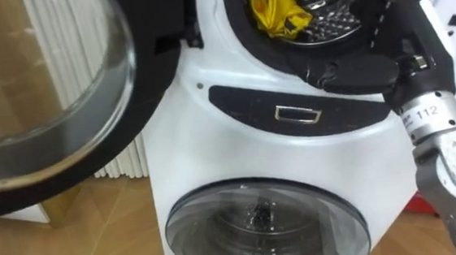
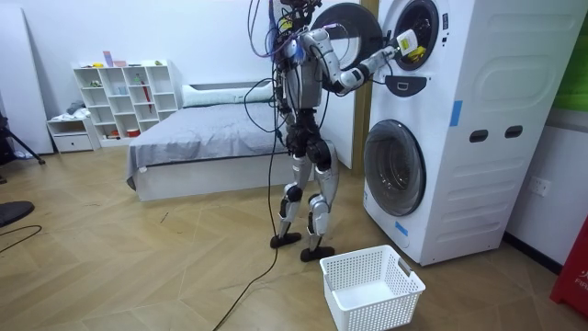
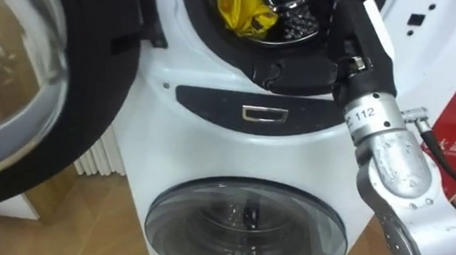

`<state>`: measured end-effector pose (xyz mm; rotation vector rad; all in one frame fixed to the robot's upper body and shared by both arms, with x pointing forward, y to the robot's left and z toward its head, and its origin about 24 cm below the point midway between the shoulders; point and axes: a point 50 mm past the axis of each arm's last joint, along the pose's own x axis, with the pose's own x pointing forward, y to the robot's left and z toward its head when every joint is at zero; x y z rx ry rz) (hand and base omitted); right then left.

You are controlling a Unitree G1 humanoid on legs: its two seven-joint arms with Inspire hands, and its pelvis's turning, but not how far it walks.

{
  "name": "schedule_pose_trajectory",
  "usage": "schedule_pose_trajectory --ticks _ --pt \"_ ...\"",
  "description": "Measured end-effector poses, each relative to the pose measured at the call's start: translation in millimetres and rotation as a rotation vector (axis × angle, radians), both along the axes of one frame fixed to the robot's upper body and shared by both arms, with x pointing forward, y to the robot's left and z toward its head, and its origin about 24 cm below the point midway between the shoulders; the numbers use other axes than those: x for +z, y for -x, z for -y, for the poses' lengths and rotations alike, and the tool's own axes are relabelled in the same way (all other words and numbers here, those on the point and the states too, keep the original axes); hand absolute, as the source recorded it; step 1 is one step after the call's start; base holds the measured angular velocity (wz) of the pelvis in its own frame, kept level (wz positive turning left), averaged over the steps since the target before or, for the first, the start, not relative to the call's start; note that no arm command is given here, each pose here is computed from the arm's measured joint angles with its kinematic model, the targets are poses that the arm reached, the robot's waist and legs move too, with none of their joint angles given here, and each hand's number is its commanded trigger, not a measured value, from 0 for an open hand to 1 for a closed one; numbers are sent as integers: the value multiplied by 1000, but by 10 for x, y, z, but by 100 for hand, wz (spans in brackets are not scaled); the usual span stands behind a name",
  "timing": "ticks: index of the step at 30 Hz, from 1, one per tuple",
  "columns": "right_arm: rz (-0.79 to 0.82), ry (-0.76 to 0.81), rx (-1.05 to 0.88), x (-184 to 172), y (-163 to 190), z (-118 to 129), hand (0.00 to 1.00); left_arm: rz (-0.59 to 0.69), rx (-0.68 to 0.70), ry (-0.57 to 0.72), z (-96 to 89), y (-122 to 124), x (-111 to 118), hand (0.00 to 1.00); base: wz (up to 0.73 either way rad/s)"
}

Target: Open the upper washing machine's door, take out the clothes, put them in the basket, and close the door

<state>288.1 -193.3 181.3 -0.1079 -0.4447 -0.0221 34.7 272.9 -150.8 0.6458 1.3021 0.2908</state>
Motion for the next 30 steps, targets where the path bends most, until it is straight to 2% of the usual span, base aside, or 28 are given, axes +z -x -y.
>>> schedule_pose_trajectory --ticks 7,14,23,30 --pt "23 40 -71 104 23 238 0 -4 38 -4 -98 91 35 0 -4" --pt "-76 5 -62 -45 -64 387 0 -6 45 -11 -127 117 46 0 -2" --pt "-92 41 -12 45 -273 409 0 -23 46 3 -157 166 55 0 1" --pt "-90 76 -1 118 -359 380 0 3 36 4 -161 104 74 0 2"
